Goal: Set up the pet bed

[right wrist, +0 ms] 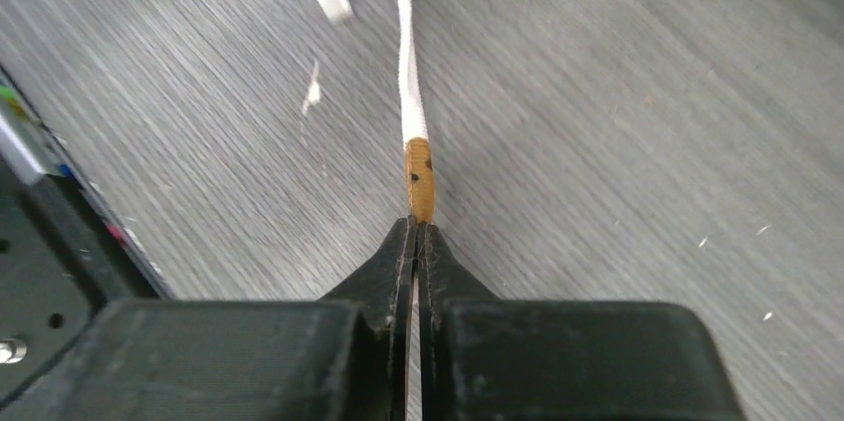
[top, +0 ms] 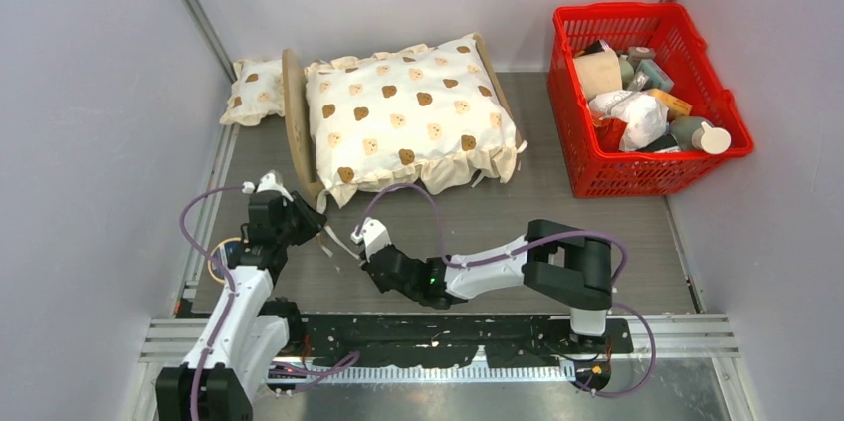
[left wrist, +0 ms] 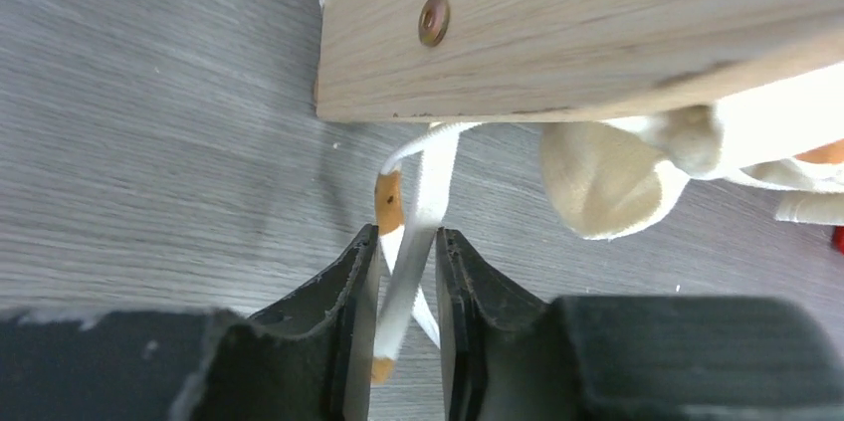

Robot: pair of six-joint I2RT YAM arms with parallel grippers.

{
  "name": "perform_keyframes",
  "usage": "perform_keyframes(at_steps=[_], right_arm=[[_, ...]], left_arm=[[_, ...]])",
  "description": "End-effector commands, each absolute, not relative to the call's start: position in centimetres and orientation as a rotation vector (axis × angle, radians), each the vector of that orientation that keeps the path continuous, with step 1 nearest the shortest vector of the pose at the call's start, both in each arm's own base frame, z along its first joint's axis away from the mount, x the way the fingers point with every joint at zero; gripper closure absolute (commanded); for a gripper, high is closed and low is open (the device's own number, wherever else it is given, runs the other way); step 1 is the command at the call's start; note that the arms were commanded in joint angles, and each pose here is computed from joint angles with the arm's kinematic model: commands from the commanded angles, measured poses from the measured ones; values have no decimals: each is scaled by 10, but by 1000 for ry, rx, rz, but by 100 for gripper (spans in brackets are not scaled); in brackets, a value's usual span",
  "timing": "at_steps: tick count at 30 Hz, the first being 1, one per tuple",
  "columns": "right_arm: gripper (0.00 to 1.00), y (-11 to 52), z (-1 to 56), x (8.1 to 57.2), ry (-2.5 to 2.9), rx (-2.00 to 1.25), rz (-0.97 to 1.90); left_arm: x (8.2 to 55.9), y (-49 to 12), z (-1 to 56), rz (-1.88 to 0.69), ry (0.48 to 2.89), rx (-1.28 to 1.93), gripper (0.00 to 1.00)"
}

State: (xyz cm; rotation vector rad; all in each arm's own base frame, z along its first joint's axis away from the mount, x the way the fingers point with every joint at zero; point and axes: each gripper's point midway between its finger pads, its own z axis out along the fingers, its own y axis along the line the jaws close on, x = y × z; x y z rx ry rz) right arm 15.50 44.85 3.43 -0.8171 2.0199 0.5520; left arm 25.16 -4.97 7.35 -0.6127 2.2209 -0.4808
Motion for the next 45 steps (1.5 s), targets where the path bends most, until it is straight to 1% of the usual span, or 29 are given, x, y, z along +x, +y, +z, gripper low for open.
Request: perform_keyframes(at_steps=[1,4,7,10,14,16,20,23,30,37,39,40,41,42,43,44,45], right_arm=[[95,462,110,175,1867,-740,702],[95,466,130,190,1828,-756,751],[95,470,140,199,1802,-787,770],[95,475,148,208,1788,-806,800],[95,480,157,218,1777,-802,842],[95,480,166,224,1769,-788,865],[95,484,177,236,1772,-759,922],[95,487,180,243,1775,-763,967],[95,490,188,243,1743,-806,1003],[95,490,195,238,1721,-831,1043],[95,489,198,237,1714,-828,1052],[95,489,198,236,1711,-827,1056],[94,488,202,235,1702,-823,1062],[92,488,202,235,1697,-819,1065],[83,487,206,236,1690,-808,1062],[79,485,206,237,1677,-797,1061],[70,481,211,240,1663,-770,1050]], left_arm=[[264,-32,108,-342,2091,-425,68],[270,-24,129,-288,1965,-341,64],[271,-26,144,-305,1878,-309,63],[270,-38,149,-344,1873,-195,63],[262,-66,147,-451,1879,37,64],[259,-77,150,-511,1847,101,64],[253,-84,157,-520,1797,184,65],[251,-87,154,-514,1823,264,65],[248,-107,157,-591,1861,536,65],[250,-110,151,-537,1876,646,65],[249,-114,150,-536,1881,683,69],[249,-115,150,-532,1884,696,77],[249,-116,150,-530,1884,702,90],[249,-117,151,-537,1882,699,100],[249,-118,153,-551,1882,683,100],[249,-119,156,-569,1885,652,100],[249,-120,158,-587,1892,602,100]])
